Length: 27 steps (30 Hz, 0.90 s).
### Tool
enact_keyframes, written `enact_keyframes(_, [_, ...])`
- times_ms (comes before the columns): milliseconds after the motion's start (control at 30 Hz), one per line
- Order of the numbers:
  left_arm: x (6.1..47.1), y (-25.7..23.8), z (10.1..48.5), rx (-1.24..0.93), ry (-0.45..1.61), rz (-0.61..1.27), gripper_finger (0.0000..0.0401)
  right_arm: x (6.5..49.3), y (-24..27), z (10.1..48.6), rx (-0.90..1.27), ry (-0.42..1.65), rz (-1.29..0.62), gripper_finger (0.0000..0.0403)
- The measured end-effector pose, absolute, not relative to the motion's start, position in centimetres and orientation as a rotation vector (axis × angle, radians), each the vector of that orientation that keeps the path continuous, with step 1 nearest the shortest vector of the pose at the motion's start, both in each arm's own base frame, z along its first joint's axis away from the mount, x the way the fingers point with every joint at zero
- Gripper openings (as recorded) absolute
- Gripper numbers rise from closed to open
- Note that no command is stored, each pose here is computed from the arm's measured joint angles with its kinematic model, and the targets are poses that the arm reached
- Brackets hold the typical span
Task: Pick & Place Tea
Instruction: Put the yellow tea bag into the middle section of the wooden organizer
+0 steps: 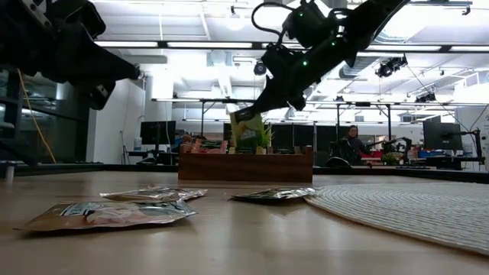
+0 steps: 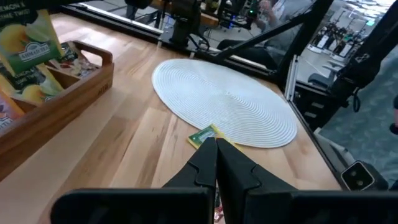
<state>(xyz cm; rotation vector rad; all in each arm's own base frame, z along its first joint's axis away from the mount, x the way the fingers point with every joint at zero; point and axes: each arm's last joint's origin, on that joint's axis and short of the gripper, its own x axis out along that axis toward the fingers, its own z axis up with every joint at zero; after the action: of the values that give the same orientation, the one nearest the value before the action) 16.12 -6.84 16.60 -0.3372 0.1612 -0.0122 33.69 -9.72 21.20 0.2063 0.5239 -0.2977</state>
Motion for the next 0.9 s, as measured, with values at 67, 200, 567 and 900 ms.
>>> enact_keyframes(67, [16.1,-6.9,16.6,-0.337,0.165,-0.029,0.0001,33.7,-9.7,21.2,0.209,0.527,-0.291,0.0])
enact_keyframes(200, [16.1,-6.9,16.6,-0.334,0.168,-0.037,0.0001,33.6,-9.9,21.1,0.221,0.534,-0.269,0.0])
enact_keyframes(567, [16.1,-6.9,16.6,-0.327,0.17,-0.042,0.0001,34.5,-10.4,18.4,0.302,0.58,-0.268,0.0])
enact_keyframes(900, [16.1,-6.9,16.6,-0.323,0.17,-0.042,0.0001,34.6,-10.5,18.3,0.355,0.568,-0.311,0.0004])
